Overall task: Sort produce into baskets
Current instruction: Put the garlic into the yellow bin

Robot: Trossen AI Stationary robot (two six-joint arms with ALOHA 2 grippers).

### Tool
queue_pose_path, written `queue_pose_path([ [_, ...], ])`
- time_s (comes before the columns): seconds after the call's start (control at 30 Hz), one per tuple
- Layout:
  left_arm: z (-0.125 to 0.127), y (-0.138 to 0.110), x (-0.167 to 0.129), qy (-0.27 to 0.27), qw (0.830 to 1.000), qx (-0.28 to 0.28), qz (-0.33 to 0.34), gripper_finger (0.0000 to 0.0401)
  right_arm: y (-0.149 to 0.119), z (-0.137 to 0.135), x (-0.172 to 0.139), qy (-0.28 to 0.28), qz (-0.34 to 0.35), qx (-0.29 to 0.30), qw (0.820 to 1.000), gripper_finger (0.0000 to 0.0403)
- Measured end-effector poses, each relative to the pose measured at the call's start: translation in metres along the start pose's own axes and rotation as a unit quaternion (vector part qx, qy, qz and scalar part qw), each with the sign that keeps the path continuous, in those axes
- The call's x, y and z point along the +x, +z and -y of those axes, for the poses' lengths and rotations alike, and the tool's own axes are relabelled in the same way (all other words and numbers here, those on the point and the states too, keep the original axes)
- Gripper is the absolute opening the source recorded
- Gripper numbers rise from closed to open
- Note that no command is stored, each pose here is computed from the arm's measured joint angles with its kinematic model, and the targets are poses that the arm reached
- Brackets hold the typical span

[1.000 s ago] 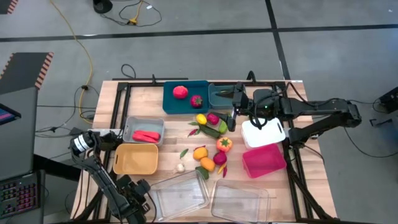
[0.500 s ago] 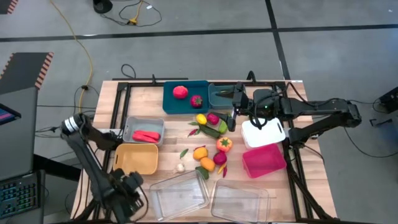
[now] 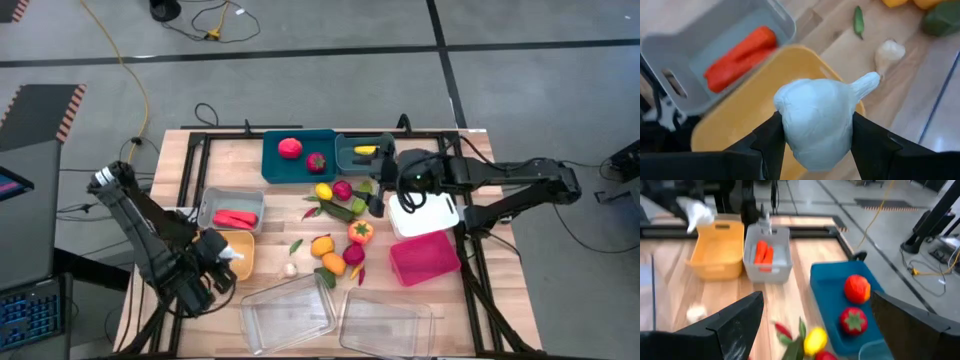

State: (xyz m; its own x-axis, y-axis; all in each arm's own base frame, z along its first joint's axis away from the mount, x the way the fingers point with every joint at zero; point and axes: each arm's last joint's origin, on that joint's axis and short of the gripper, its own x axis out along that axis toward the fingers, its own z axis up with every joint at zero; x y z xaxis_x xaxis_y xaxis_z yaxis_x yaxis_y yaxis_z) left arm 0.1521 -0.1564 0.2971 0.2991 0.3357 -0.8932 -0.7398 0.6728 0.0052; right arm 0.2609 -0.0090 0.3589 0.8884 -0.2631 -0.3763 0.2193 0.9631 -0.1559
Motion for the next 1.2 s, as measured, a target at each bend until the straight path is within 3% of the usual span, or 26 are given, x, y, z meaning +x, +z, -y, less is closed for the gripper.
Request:
queue_pose_path([
  [0.2,-0.002,0.007,0.011,0.024,1.0,0.004,0.012,0.0176,-0.009,-0.01,-0.003,0.02,-0.047,-0.022,0.998,0.0393],
  [0.4,-0.007,-0.004,0.033,0.068,0.995,-0.01,-0.075,0.0191,-0.023,-0.019,-0.008,0.039,-0.092,-0.041,0.994,0.0393],
  [0.5,-0.009,-0.01,0.044,0.076,0.994,-0.01,-0.082,0.0216,-0.028,-0.019,-0.014,0.042,-0.088,-0.039,0.995,0.0393],
  [0.73,-0.01,-0.006,0.055,0.08,0.993,0.019,-0.083,0.0274,-0.054,-0.013,-0.032,0.033,-0.079,0.015,0.996,0.0393],
  [0.93,-0.01,0.006,0.06,0.085,0.99,0.032,-0.109,0.0288,-0.076,-0.01,-0.043,0.034,-0.074,0.051,0.995,0.0393],
  [1.07,-0.002,0.023,0.057,0.048,0.995,0.021,-0.09,0.0288,-0.085,-0.01,-0.045,0.034,-0.081,0.053,0.995,0.0393],
  [1.2,0.013,0.048,0.05,-0.019,0.999,0.038,-0.028,0.0288,-0.089,-0.012,-0.043,0.037,-0.086,0.05,0.994,0.0393],
])
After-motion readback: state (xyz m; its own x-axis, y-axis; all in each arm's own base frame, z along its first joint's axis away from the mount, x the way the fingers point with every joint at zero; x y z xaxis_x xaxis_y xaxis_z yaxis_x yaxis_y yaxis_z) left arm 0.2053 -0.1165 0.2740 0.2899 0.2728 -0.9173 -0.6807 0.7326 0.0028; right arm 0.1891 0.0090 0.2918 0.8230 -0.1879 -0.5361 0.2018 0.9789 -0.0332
